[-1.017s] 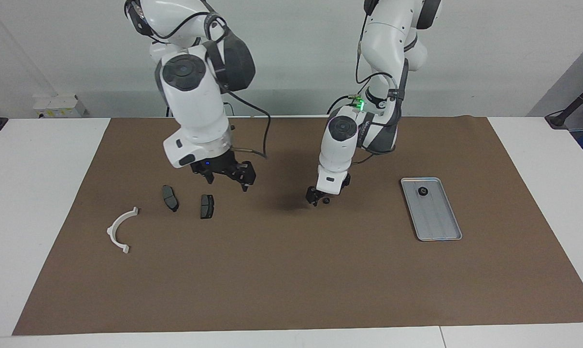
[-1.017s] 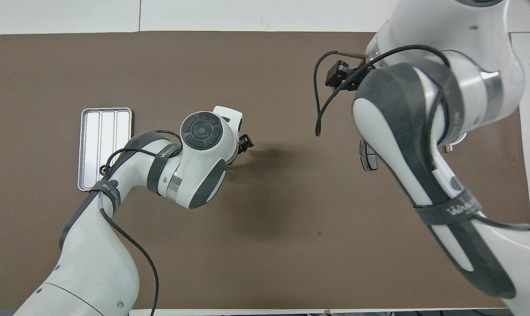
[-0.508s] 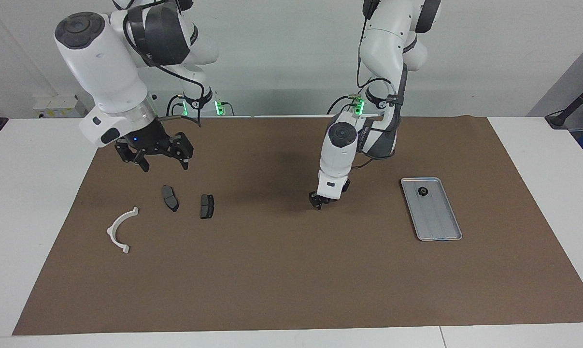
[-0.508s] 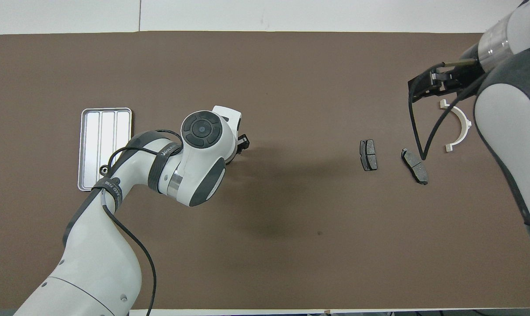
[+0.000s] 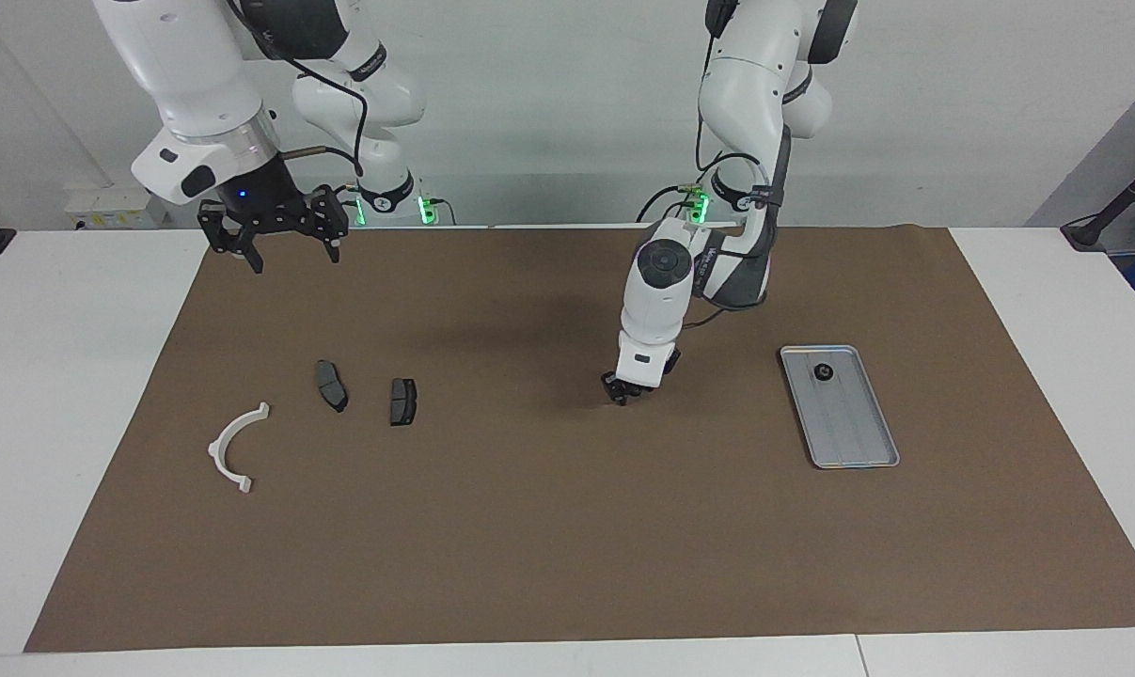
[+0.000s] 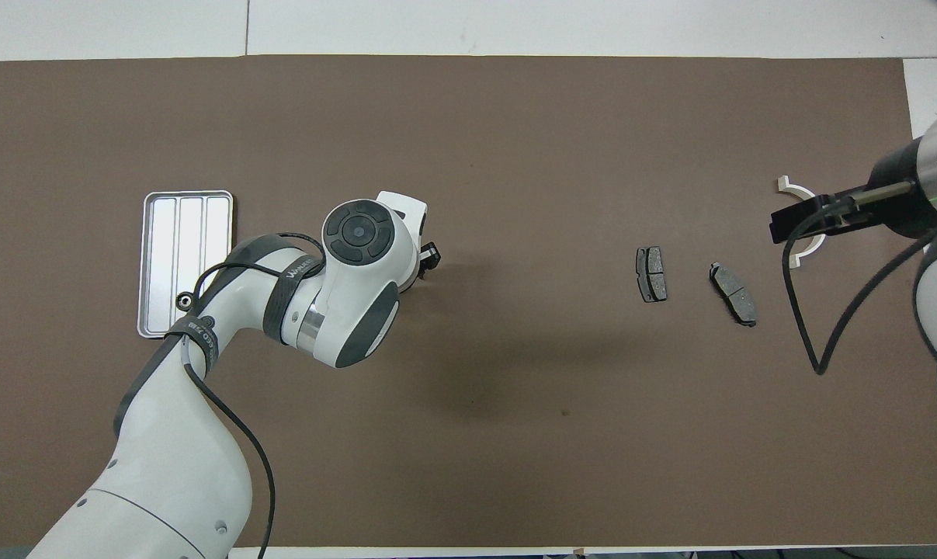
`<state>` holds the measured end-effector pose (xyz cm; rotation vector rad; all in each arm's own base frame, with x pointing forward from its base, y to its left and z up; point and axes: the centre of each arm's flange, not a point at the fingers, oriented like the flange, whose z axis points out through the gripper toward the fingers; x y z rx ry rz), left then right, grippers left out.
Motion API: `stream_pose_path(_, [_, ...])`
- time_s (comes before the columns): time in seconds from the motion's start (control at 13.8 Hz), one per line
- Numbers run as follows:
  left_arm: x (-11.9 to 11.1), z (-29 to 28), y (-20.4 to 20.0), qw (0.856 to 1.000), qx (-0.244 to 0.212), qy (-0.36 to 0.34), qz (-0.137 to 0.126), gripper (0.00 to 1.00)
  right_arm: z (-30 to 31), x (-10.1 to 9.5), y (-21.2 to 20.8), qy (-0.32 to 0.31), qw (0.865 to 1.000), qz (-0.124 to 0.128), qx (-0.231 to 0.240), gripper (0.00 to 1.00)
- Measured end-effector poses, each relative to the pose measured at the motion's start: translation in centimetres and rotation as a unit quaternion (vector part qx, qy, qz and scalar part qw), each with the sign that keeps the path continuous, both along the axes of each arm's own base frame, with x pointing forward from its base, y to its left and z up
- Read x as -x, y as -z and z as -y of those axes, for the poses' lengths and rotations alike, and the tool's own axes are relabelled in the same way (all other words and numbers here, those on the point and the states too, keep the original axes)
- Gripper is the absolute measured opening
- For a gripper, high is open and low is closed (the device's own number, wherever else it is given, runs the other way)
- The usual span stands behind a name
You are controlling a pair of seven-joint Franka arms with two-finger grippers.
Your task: Pick bearing gear from pile to tray
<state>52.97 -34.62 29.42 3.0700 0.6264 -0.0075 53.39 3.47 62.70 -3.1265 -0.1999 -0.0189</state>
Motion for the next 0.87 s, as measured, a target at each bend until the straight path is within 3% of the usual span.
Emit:
stream_pose_path(0.07, [0.1, 0.1, -0.1, 1.000, 0.000, 0.001, 0.001, 0.32, 0.2, 0.9, -0.3, 0.002, 1.000, 0.002, 0.001, 1.00])
stream_pose_path(0.15, [0.1, 0.1, -0.1, 1.000, 0.000, 0.001, 0.001, 0.24, 0.2, 1.6, -0.5, 0.002, 1.000, 0.003, 0.001, 1.00])
stream_pose_path(0.29, [-0.1, -0.2, -0.2, 1.000, -0.004, -0.003, -0.004, 0.24, 0.3, 2.5, -0.6, 0.003, 1.000, 0.003, 0.002, 1.00])
stream_pose_path(0.44, [-1.8, -3.3, -1.6, 1.000, -0.011, 0.005, -0.006, 0.24, 0.6, 2.5, -0.4, 0.006, 1.000, 0.003, 0.002, 1.00])
stream_pose_path(0.65, [-5.9, -16.3, -6.6, 0.998, -0.011, 0.055, -0.012, 0.24, 1.5, 2.3, -0.4, 0.015, 1.000, 0.008, 0.001, 1.00])
stream_pose_path(0.87, [-7.7, -28.4, -8.1, 0.995, -0.007, 0.095, -0.003, 0.24, 1.7, 2.3, -0.4, 0.017, 1.000, 0.009, 0.001, 1.00])
